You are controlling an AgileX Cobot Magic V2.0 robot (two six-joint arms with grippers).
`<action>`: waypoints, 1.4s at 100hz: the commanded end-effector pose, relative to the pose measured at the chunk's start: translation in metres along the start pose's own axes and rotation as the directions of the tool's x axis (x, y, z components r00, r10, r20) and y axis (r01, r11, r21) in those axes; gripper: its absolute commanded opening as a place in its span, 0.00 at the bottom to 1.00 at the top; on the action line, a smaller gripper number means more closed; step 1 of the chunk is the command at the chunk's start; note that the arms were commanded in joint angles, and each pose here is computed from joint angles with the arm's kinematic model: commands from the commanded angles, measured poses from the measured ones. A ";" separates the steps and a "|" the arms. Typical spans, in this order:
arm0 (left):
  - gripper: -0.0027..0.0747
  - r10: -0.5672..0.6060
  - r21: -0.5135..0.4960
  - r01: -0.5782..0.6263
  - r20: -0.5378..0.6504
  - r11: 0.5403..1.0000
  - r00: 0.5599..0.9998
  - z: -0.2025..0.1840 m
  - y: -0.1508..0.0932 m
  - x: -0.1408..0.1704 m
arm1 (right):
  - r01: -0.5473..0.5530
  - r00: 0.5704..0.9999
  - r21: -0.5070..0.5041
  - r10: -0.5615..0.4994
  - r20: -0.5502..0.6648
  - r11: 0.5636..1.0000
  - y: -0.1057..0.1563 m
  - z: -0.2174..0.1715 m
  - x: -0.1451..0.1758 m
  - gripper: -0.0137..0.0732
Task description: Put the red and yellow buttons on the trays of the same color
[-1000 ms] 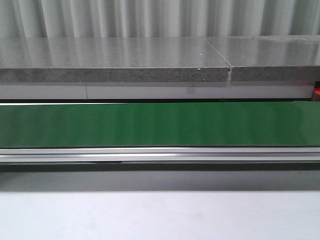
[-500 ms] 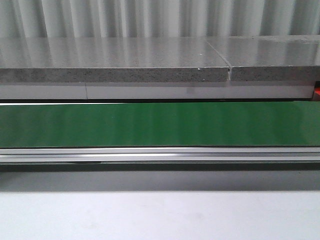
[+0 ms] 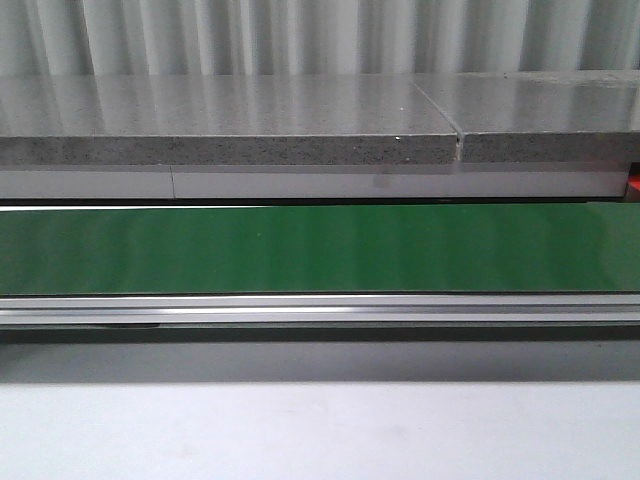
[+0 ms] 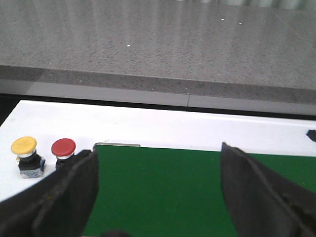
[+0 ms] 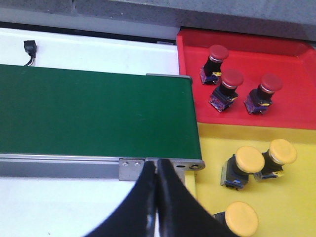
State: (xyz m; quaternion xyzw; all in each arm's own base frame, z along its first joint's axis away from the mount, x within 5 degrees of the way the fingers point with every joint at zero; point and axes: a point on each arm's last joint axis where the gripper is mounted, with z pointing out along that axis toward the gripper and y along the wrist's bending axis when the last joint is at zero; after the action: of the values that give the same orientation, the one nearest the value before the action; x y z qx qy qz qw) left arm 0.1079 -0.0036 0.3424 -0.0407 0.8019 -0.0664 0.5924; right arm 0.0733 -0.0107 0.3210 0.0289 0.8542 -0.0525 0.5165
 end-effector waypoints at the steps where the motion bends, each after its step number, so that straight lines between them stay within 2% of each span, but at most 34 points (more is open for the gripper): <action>1: 0.67 -0.082 -0.043 0.085 0.075 0.995 0.994 0.012 0.005 -0.026 | 0.014 0.996 -0.002 -0.014 0.085 1.000 0.000 -0.004 -0.012 0.08; 16: 0.67 -0.198 -0.143 0.190 -0.041 0.971 0.979 0.054 0.025 -0.040 | 0.014 0.996 -0.002 -0.014 0.085 1.000 0.000 -0.004 -0.012 0.08; 31: 0.67 -0.313 -0.223 0.272 -0.177 0.936 0.933 0.103 0.051 -0.047 | 0.014 0.996 -0.002 -0.014 0.085 1.000 0.000 -0.004 -0.012 0.08; 57: 0.67 -0.359 -0.271 0.284 -0.287 0.920 0.888 0.172 0.079 -0.052 | 0.014 0.996 -0.002 -0.014 0.085 1.000 0.000 -0.004 -0.012 0.08; 75: 0.67 -0.375 -0.294 0.282 -0.340 0.913 0.862 0.210 0.093 -0.044 | 0.014 0.996 -0.002 -0.014 0.085 1.000 0.000 -0.004 -0.012 0.08; 122: 0.67 -0.469 -0.389 0.312 -0.425 0.867 0.774 0.254 0.132 -0.004 | 0.014 0.996 -0.002 -0.014 0.085 1.000 0.000 -0.004 -0.012 0.08; 140: 0.67 -0.476 -0.394 0.316 -0.426 0.863 0.769 0.264 0.139 -0.002 | 0.014 0.996 -0.002 -0.014 0.085 1.000 0.000 -0.004 -0.012 0.08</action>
State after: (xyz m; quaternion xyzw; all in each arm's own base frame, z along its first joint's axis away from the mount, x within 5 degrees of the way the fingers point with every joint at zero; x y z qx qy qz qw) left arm 0.3555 0.1141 0.2205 -0.2722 0.9229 -0.0753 0.2618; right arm 0.0733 -0.0107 0.3210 0.0280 0.8542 -0.0531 0.5165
